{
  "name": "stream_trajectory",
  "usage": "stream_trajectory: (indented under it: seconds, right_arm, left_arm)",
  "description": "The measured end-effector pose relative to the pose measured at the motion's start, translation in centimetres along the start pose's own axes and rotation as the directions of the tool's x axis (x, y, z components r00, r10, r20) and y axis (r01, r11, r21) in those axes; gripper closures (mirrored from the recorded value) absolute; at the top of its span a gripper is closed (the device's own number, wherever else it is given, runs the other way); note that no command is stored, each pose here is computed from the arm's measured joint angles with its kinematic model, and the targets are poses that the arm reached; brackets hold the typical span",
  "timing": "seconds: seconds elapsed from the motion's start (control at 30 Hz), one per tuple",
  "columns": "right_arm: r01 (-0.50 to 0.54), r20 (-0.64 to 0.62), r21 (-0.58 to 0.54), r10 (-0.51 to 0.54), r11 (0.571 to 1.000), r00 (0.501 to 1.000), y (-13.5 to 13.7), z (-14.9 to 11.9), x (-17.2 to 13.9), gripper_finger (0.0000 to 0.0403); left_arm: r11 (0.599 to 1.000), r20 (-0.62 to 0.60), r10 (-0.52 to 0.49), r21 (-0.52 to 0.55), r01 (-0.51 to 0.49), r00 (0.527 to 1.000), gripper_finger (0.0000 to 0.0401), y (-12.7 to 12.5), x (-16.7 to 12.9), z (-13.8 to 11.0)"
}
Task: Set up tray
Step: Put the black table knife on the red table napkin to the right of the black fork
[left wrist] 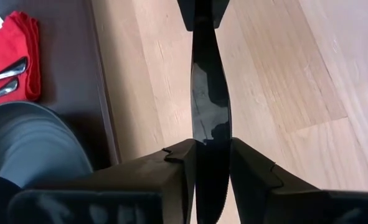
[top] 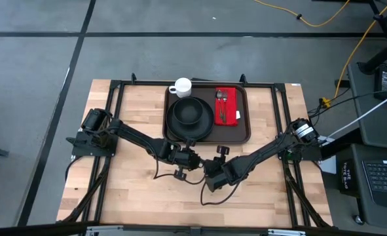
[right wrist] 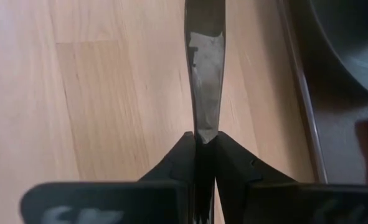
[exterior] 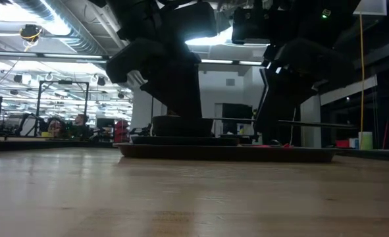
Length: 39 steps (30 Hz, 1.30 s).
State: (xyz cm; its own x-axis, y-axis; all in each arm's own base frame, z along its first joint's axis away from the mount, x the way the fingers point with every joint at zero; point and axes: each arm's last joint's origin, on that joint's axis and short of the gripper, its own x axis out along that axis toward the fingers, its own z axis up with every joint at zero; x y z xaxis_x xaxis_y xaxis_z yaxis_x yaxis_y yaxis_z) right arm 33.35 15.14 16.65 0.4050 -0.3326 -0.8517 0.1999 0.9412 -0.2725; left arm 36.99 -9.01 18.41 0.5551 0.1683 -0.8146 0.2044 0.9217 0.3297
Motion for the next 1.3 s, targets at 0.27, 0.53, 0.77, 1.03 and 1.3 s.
stream_trajectory:
  seconds: [0.27,0.53,0.77,1.03,1.3]
  right_arm:
    - [-0.024,-0.014,-0.010,0.024,1.000,1.000,0.1,-0.1,0.0,0.0360]
    - [-0.026,-0.016,-0.012,0.025,1.000,1.000,0.1,-0.1,0.0,0.0360]
    - [-0.021,-0.019,-0.013,0.020,1.000,1.000,0.1,-0.1,0.0,0.0360]
    - [-0.008,-0.031,-0.009,0.007,1.000,0.999,-0.5,-0.1,-0.5,0.0359]
    - [-0.005,0.016,-0.057,0.006,0.998,1.000,-1.0,-0.2,-2.6,0.0359]
  left_arm:
    - [0.999,0.006,-0.043,-0.015,0.043,0.999,0.0291,-0.1,0.0,0.0]
    - [0.999,-0.002,-0.039,-0.005,0.039,0.999,0.0243,-0.1,-0.1,0.0]
    - [0.996,-0.044,-0.030,0.086,0.034,0.999,0.0238,-0.2,-2.1,0.8]
    - [0.995,-0.028,-0.038,0.086,0.040,0.999,0.0281,1.1,-6.3,0.3]
    - [0.999,0.188,-0.041,-0.002,0.043,0.981,0.0332,2.6,-9.3,-3.8]
